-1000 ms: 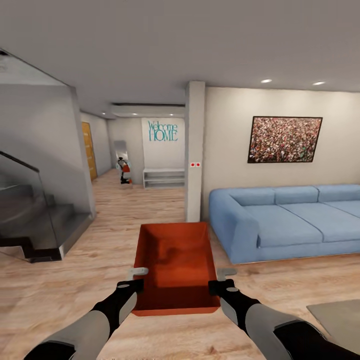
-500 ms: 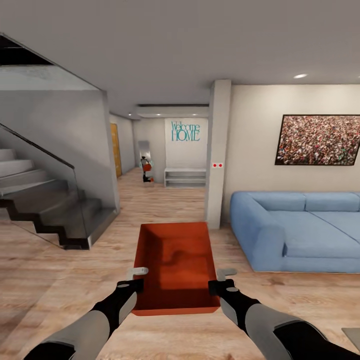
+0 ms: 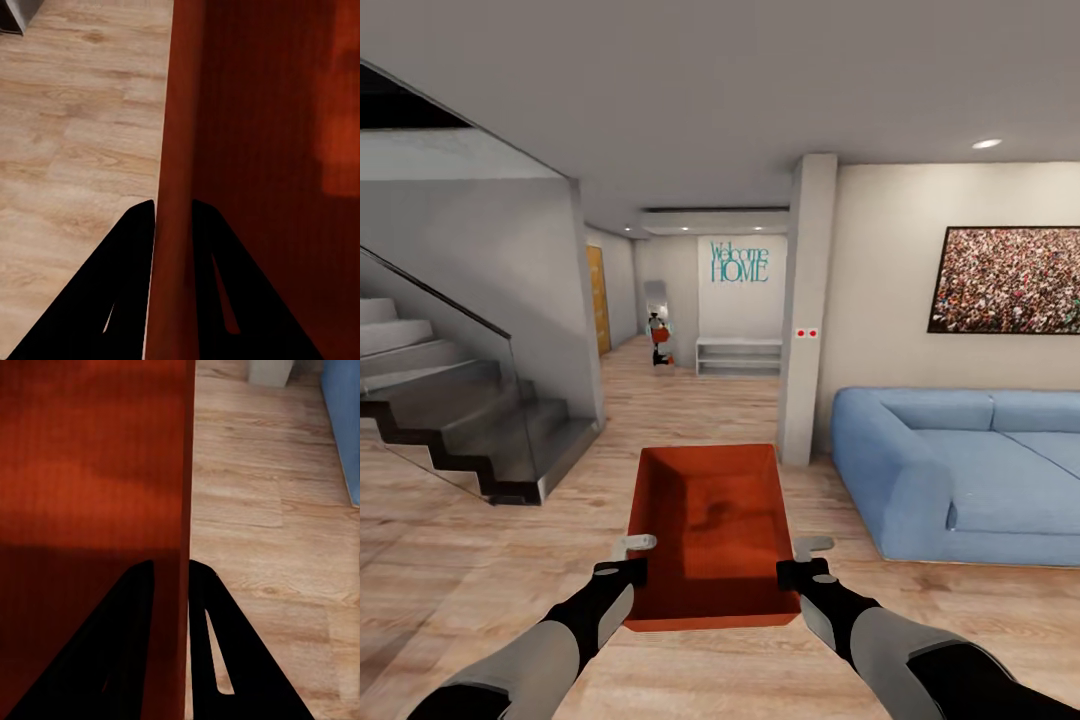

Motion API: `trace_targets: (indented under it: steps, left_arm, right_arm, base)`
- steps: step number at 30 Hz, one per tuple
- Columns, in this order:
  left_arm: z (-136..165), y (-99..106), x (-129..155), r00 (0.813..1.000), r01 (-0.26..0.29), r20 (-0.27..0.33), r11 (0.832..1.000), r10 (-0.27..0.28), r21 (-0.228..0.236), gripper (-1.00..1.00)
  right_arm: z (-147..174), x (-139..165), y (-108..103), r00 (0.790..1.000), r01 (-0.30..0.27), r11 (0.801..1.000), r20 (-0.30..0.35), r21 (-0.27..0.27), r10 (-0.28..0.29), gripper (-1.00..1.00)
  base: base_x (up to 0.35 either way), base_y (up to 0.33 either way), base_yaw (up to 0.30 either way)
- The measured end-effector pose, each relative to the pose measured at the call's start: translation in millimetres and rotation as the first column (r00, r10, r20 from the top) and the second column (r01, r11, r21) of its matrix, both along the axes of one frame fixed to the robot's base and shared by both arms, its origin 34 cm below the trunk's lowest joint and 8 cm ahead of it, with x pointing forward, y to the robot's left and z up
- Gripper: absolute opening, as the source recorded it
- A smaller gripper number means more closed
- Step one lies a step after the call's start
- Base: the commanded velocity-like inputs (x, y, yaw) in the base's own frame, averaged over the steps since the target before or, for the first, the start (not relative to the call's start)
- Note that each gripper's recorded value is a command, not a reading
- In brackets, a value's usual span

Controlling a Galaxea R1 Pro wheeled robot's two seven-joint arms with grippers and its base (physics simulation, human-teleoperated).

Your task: Move the two storage containers from the living room to the garage. In the garage, place one container on the floor and stack the other container on top of it (either order is fine).

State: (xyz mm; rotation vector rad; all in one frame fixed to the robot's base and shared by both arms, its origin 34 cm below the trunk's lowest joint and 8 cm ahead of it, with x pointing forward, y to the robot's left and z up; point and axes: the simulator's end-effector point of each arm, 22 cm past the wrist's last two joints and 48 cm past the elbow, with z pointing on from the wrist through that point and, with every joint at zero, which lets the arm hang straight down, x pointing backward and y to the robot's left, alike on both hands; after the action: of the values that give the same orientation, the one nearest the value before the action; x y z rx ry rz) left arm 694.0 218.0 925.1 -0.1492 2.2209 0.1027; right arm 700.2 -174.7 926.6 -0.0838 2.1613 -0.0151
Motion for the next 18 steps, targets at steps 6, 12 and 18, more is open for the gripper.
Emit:
trace_targets:
  steps: [6, 12, 18]
  left_arm:
    - [-0.3, -0.1, -0.2, 1.000, 0.000, 0.000, 1.000, 0.000, -0.001, -1.00]
    - [-0.4, -0.4, -0.3, 1.000, -0.002, 0.002, 1.000, 0.002, -0.003, -1.00]
    - [-0.9, -0.5, -0.5, 1.000, -0.004, 0.002, 1.000, 0.004, -0.005, -1.00]
  right_arm:
    - [-0.2, -0.1, -0.1, 1.000, 0.000, 1.000, -0.001, 0.000, 0.000, -1.00]
    - [0.1, 0.1, -0.3, 1.000, -0.001, 1.000, 0.000, -0.001, 0.001, -1.00]
    - [0.0, 0.1, -0.4, 1.000, -0.002, 1.000, 0.001, -0.002, 0.002, -1.00]
  base:
    - [0.322, 0.000, 0.000]
    - [0.322, 0.000, 0.000]
    - [0.322, 0.000, 0.000]
